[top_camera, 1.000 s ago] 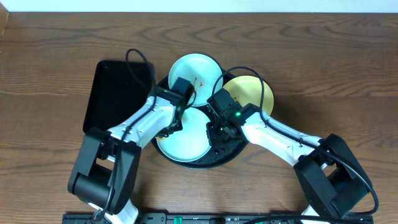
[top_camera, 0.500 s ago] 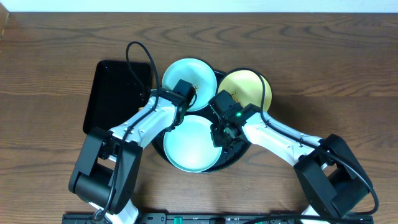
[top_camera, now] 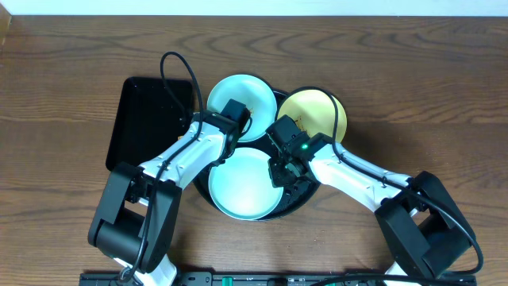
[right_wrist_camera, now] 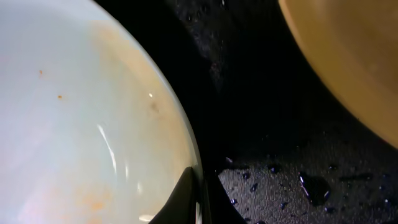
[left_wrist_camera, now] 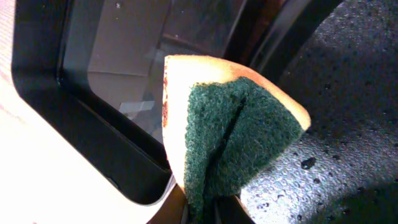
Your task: Clean dirty plates on tray and stack at the side
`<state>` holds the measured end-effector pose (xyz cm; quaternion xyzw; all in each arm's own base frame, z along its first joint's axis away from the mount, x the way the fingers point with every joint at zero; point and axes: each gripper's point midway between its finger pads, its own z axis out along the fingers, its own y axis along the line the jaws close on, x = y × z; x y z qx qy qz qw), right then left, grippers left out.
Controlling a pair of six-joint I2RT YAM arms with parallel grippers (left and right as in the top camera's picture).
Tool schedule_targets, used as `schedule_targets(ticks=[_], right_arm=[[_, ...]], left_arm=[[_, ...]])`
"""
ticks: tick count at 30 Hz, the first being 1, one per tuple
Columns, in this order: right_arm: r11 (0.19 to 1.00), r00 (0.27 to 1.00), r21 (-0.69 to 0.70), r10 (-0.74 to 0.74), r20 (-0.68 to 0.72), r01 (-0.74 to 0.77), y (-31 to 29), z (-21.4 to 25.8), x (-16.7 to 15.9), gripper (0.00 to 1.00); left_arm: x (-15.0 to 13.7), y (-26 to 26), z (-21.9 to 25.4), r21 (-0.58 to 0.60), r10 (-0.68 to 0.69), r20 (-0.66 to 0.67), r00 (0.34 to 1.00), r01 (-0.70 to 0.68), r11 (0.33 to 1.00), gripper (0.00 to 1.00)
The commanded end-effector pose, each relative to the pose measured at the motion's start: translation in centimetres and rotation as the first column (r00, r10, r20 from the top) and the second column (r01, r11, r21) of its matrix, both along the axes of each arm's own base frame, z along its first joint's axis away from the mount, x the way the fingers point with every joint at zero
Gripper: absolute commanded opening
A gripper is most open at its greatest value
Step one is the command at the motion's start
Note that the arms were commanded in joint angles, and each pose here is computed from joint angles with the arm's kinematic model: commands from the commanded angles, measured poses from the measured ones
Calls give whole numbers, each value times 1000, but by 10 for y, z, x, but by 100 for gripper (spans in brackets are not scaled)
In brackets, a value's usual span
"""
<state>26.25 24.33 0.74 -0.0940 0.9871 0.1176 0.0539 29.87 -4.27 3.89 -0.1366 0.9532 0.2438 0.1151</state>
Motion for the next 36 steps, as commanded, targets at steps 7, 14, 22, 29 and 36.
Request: schedule_targets(ticks=[7,14,22,29,36], right_arm=[[1000,989,-13,-19,144,21,0,31,32,2],[995,980,-91,-20,196,38,-10,55,46,1],[978,963,-196,-21,269,76,-28,76,60,2],[974,956,-206,-25,293,89,-30,85,65,2],[973,959,-215,-23,283,87,-32,85,62,2]], left_arm=[[4,-7,2,-36,-4,-3,1000,4,999,7],[1,-13,-2,-79,-5,-24,1000,3,997,8],[-6,-32,-10,-190,-37,-81,996,21,982,7],[-5,-34,-7,-199,-88,-94,992,67,978,7],[8,-27,35,-239,-57,30,998,63,969,8]])
